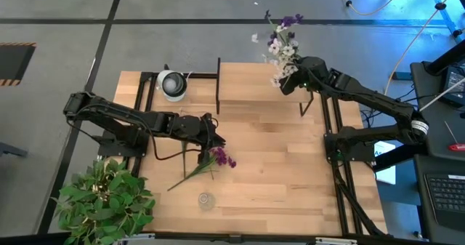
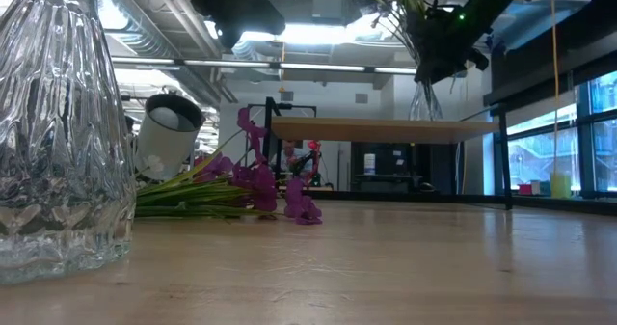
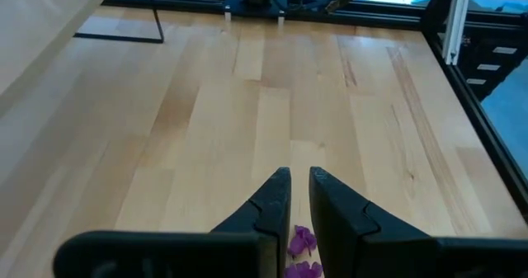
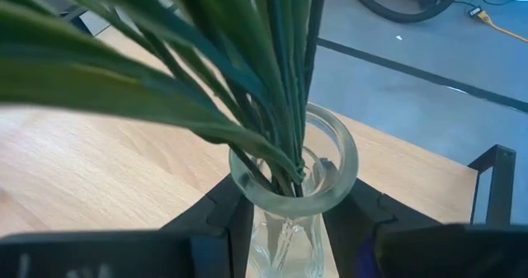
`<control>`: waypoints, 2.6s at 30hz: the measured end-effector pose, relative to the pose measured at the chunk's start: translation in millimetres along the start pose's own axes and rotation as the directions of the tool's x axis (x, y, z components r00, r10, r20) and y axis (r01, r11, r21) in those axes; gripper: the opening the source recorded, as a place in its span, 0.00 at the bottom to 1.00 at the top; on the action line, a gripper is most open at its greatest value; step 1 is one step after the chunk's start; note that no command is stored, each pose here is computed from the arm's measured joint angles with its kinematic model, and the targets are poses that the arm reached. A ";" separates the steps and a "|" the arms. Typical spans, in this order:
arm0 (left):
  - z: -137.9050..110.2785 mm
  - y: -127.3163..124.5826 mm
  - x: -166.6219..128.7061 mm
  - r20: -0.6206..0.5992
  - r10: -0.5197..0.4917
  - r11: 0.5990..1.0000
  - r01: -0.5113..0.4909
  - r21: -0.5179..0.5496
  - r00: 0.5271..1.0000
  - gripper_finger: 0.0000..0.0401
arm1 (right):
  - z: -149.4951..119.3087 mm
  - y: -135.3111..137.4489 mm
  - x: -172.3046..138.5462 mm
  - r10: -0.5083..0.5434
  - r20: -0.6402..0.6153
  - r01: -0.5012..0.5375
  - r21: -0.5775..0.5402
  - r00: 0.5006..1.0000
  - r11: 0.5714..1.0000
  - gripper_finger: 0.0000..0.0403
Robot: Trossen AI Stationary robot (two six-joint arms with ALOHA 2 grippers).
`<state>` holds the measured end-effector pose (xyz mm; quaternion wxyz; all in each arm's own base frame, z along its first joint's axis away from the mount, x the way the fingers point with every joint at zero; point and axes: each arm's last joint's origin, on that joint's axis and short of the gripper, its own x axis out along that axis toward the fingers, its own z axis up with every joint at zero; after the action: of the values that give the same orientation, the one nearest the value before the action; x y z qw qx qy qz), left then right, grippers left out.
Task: Pick and place flowers into a vace then onto a shelf
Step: Put the right transparent vase on the shelf
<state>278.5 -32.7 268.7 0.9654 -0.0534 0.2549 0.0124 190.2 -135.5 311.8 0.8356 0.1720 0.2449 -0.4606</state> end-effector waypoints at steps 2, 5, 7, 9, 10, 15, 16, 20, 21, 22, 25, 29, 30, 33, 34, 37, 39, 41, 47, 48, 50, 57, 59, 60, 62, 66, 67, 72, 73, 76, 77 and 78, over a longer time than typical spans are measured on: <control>0.0 0.2 0.1 0.000 0.004 1.000 -0.004 0.000 1.000 0.11 | -0.1 -0.1 0.0 -0.001 -0.001 0.001 0.021 1.000 1.000 0.32; 0.0 0.2 0.1 0.000 0.005 1.000 -0.005 0.001 1.000 0.11 | -0.3 -0.1 0.0 -0.001 -0.003 0.001 0.020 1.000 1.000 0.35; 0.0 0.1 0.1 0.000 0.004 1.000 -0.004 0.001 1.000 0.11 | -1.4 -0.3 0.1 -0.003 -0.013 0.003 0.017 1.000 1.000 0.37; 0.0 0.2 0.1 0.001 0.005 1.000 -0.005 0.000 1.000 0.11 | -1.5 -0.2 0.3 -0.001 -0.015 0.001 0.017 1.000 1.000 0.39; 0.0 0.2 0.1 0.001 0.005 1.000 -0.005 0.001 1.000 0.11 | -1.5 -0.2 0.3 -0.001 -0.014 0.001 0.016 1.000 1.000 0.40; 0.0 0.2 0.1 0.001 0.006 1.000 -0.006 0.000 1.000 0.11 | -1.8 -0.3 0.3 -0.001 -0.018 0.002 0.016 1.000 1.000 0.49; 0.0 0.3 0.1 0.001 0.007 1.000 -0.007 0.000 1.000 0.11 | -2.3 -0.4 0.3 -0.003 -0.022 0.003 0.015 1.000 1.000 0.50; 0.0 0.3 0.1 0.001 0.006 1.000 -0.006 0.000 1.000 0.11 | -4.9 -1.3 0.2 -0.012 -0.048 0.012 0.003 0.999 1.000 0.55; 0.0 0.3 0.1 0.001 0.006 1.000 -0.006 0.000 1.000 0.11 | -5.5 -1.5 0.2 -0.014 -0.054 0.014 0.001 0.998 1.000 0.56; 0.0 0.2 0.1 0.001 0.006 1.000 -0.006 0.000 1.000 0.11 | -5.8 -1.6 0.2 -0.015 -0.056 0.015 0.001 0.998 1.000 0.56; 0.0 0.2 0.1 0.001 0.005 1.000 -0.005 -0.002 1.000 0.11 | -6.0 -1.3 0.3 -0.004 -0.060 0.004 0.001 0.998 1.000 0.56; 0.0 0.1 0.1 0.001 0.005 1.000 -0.005 -0.007 1.000 0.11 | -5.6 -0.7 -3.8 0.057 -0.067 -0.058 0.001 0.996 0.998 0.57; 0.0 0.2 0.1 0.001 0.005 1.000 -0.005 -0.007 1.000 0.11 | -5.2 -0.7 -6.3 0.071 -0.063 -0.071 0.002 0.995 0.997 0.57; 0.0 0.2 0.1 0.001 0.004 1.000 -0.004 -0.014 1.000 0.11 | -3.8 -0.9 -17.5 0.118 -0.038 -0.117 0.007 0.992 0.993 0.57; 0.1 0.2 0.1 0.001 0.005 1.000 -0.005 -0.014 1.000 0.11 | -3.3 -1.4 -22.0 0.127 -0.026 -0.126 0.010 0.992 0.992 0.57; 0.0 0.2 0.1 0.001 0.004 1.000 -0.004 -0.015 1.000 0.11 | -4.5 -4.9 -36.5 0.142 -0.010 -0.142 0.011 0.990 0.990 0.57; 0.0 0.1 0.1 0.001 0.004 1.000 -0.004 -0.015 1.000 0.11 | -7.6 -7.9 -47.1 0.151 -0.017 -0.151 0.009 0.988 0.989 0.57; 0.0 0.1 0.1 0.001 0.004 1.000 -0.004 -0.015 1.000 0.11 | -11.5 -10.7 -57.5 0.162 -0.028 -0.162 0.003 0.986 0.987 0.57; 0.4 0.1 0.1 0.005 0.003 1.000 -0.003 -0.016 1.000 0.11 | -18.3 -15.5 -90.0 0.267 0.008 -0.267 0.034 0.964 0.963 0.57; 1.0 0.0 0.1 0.011 0.002 1.000 -0.002 -0.016 1.000 0.11 | -18.9 -16.4 -95.4 0.290 0.022 -0.290 0.033 0.957 0.956 0.57; 2.2 -0.2 0.1 0.024 0.003 1.000 -0.002 -0.018 1.000 0.11 | -20.0 -19.0 -104.3 0.312 0.049 -0.314 0.030 0.949 0.949 0.57; 3.8 0.5 0.0 0.043 0.026 1.000 -0.025 -0.013 0.999 0.11 | -20.2 -22.9 -111.7 0.308 0.086 -0.311 0.033 0.948 0.950 0.57; 3.9 0.4 0.0 0.044 0.026 1.000 -0.025 -0.013 0.999 0.11 | -20.0 -21.0 -108.2 0.303 0.072 -0.306 0.030 0.950 0.952 0.57; 3.8 0.3 0.0 0.043 0.025 1.000 -0.025 -0.013 0.999 0.11 | -19.8 -19.6 -105.6 0.300 0.063 -0.302 0.027 0.952 0.953 0.57; 3.8 0.3 0.0 0.043 0.026 1.000 -0.025 -0.017 0.999 0.11 | -19.4 -16.3 -99.3 0.291 0.038 -0.292 0.021 0.956 0.956 0.57; 3.9 0.9 0.0 0.047 0.048 0.998 -0.046 -0.030 0.998 0.11 | -19.2 -10.2 -87.3 0.275 -0.006 -0.275 -0.009 0.961 0.961 0.57; 3.9 1.0 0.0 0.047 0.050 0.998 -0.048 -0.030 0.998 0.11 | -19.3 -8.9 -84.8 0.271 -0.016 -0.271 -0.011 0.962 0.962 0.57; 3.9 1.0 0.0 0.047 0.052 0.998 -0.050 -0.033 0.998 0.11 | -19.5 -6.2 -79.3 0.263 -0.036 -0.264 -0.017 0.964 0.964 0.57; 3.8 1.1 0.2 0.047 0.054 0.998 -0.053 -0.033 0.997 0.11 | -19.5 -6.1 -79.0 0.263 -0.037 -0.263 -0.016 0.964 0.965 0.57; 1.4 2.3 4.5 0.036 0.101 0.994 -0.099 -0.052 0.994 0.11 | -19.5 -6.5 -79.7 0.264 -0.035 -0.264 -0.015 0.964 0.964 0.57; 0.6 2.5 6.1 0.032 0.109 0.993 -0.107 -0.055 0.994 0.11 | -19.5 -6.7 -80.1 0.264 -0.034 -0.265 -0.014 0.964 0.964 0.57; 0.1 2.6 8.1 0.031 0.113 0.992 -0.111 -0.057 0.993 0.12 | -19.5 -6.9 -80.5 0.264 -0.032 -0.265 -0.014 0.964 0.964 0.57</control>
<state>285.5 -30.1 264.6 0.9656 -0.0653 0.2403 0.0743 142.8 -73.9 341.1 0.8874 0.2026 0.2365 -0.3400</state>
